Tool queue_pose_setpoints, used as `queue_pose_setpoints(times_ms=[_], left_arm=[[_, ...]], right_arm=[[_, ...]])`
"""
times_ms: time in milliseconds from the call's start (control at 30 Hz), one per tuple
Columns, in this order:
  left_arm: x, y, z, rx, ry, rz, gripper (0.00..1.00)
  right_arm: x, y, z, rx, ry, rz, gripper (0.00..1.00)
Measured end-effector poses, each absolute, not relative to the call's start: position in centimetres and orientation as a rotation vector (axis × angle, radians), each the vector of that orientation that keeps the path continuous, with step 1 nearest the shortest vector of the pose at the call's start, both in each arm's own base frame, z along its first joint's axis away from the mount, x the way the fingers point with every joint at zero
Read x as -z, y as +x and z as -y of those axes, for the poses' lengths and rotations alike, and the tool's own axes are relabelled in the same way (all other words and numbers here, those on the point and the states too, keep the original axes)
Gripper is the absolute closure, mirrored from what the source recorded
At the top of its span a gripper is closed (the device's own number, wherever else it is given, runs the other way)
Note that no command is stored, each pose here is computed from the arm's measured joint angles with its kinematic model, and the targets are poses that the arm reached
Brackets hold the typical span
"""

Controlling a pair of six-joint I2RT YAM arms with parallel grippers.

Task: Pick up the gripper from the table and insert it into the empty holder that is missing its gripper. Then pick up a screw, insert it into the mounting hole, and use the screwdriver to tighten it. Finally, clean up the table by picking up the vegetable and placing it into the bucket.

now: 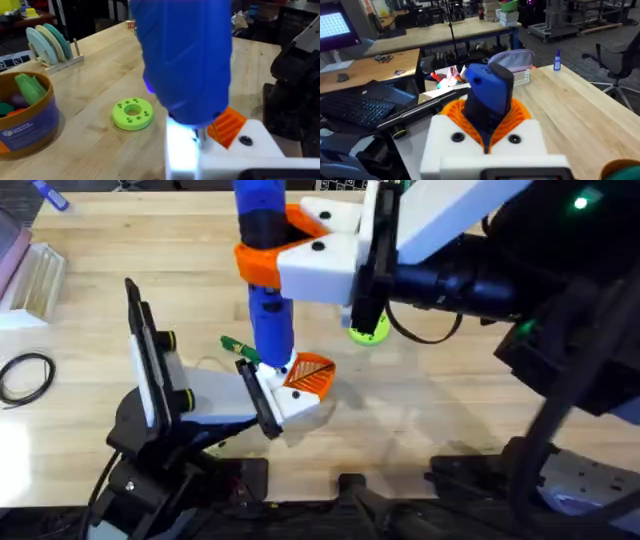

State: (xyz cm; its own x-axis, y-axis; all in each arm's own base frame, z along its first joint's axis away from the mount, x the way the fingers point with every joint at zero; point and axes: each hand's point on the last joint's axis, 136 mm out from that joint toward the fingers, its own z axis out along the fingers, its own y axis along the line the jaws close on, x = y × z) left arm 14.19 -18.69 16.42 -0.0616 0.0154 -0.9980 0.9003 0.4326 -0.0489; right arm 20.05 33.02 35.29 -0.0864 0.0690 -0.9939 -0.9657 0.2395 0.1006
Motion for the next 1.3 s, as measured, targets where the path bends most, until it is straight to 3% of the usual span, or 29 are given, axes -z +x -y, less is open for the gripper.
queue_pose_setpoints(times_ms=[700,1300], left_arm=[[-16.5,14.2,18.7,0.897,0.865,-1.448,0.987],[-16.4,14.2,18.7,0.898,0.865,-1.449,0.987]], right_arm=[[-38.0,19.1,-32.1,-1.100,-0.935,-1.227,0.977],[-36.1,18.5,-32.9,-1.092,-0.998,-1.266,0.977]])
